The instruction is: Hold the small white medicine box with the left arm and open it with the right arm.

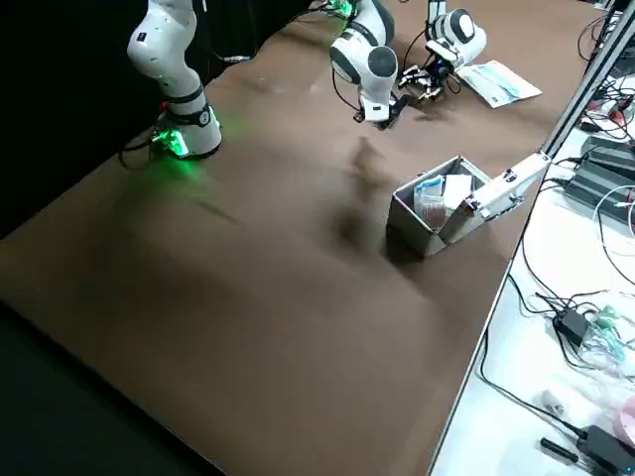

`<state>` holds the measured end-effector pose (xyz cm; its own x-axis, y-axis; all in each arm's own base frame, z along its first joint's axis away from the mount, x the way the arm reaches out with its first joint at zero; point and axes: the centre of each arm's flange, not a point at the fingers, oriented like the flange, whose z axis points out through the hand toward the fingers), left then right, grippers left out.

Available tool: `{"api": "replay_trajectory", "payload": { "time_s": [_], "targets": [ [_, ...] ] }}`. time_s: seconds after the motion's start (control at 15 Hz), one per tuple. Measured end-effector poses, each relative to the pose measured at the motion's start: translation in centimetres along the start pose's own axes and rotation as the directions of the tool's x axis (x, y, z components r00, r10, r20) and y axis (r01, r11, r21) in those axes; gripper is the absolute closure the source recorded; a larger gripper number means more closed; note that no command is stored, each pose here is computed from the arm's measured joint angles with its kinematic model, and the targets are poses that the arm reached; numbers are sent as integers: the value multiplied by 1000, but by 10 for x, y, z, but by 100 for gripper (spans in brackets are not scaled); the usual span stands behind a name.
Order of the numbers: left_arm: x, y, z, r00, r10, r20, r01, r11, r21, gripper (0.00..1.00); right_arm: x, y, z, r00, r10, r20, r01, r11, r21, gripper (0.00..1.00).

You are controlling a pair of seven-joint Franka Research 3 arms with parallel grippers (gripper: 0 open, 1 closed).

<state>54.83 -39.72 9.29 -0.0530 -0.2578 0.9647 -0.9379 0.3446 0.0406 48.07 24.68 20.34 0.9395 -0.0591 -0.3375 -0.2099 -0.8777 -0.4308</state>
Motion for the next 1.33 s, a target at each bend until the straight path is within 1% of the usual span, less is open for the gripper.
{"api": "replay_trajectory", "payload": {
  "time_s": [0.47,0.87,1.2,1.33],
  "targets": [
    [-8,4,32,999,2,46,-2,1000,4,0,3,-2,9,1000,3,7,-3,1000,-1,99],
    [-14,6,46,999,-7,50,6,1000,7,0,6,-5,17,1000,5,10,-6,1000,2,99],
    [-17,6,50,998,-10,55,10,1000,9,1,15,-9,25,1000,4,4,-4,1000,4,99],
    [-17,6,52,999,-13,52,12,1000,13,3,20,-12,29,1000,-2,2,2,1000,4,99]
  ]
}}
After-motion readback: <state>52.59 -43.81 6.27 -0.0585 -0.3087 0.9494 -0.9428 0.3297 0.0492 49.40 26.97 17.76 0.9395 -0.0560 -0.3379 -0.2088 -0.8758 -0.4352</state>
